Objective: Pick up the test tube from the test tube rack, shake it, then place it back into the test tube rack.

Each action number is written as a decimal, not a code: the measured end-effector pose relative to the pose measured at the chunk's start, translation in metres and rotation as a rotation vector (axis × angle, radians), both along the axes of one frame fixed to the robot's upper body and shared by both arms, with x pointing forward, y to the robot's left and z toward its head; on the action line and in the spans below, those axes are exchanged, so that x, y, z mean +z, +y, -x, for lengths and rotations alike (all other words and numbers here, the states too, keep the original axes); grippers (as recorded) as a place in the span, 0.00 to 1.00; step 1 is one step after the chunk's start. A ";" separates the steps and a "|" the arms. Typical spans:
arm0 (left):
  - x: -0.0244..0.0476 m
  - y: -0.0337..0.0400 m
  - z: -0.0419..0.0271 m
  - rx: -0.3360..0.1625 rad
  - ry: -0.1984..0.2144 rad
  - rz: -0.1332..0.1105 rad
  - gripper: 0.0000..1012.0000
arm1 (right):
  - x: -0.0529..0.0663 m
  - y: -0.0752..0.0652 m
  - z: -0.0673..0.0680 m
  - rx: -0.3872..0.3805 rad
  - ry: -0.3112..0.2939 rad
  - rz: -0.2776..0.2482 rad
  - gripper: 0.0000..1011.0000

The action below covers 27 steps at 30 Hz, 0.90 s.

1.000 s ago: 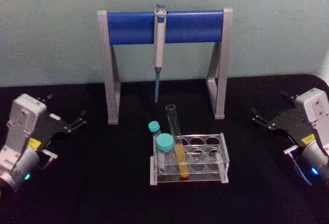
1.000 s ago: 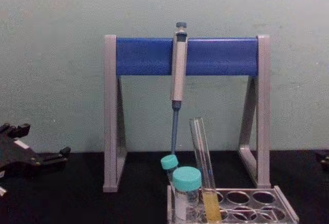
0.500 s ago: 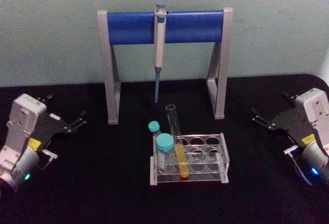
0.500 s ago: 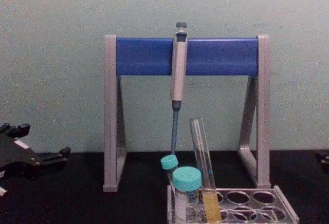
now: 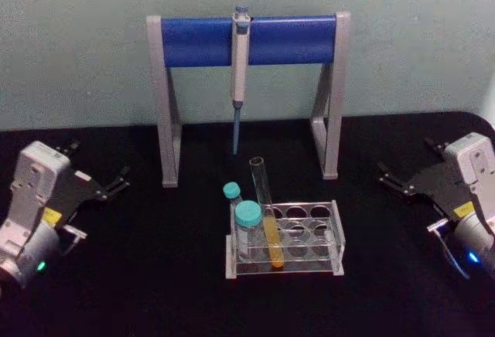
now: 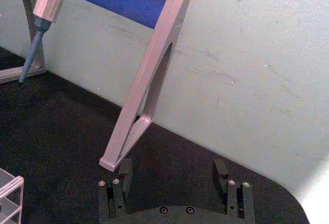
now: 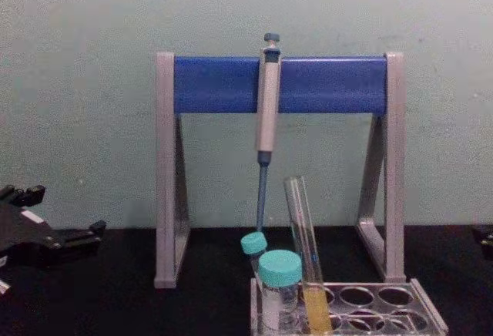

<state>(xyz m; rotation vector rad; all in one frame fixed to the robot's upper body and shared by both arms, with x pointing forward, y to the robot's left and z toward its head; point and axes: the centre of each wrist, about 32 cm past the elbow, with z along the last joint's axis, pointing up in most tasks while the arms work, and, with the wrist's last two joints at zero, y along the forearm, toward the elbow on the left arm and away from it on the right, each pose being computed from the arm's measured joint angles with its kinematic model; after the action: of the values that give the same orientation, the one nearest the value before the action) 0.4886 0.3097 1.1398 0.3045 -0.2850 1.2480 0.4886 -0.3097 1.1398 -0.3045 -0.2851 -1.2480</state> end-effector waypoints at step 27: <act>0.0000 0.0000 0.0000 0.000 0.000 0.000 0.99 | 0.024 -0.012 0.026 0.217 0.095 -0.169 0.99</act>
<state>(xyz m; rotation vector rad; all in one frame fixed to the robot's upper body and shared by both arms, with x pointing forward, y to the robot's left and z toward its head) 0.4886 0.3097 1.1398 0.3046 -0.2851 1.2480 0.4623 -0.3214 1.1637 -0.1814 -0.1264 -1.0332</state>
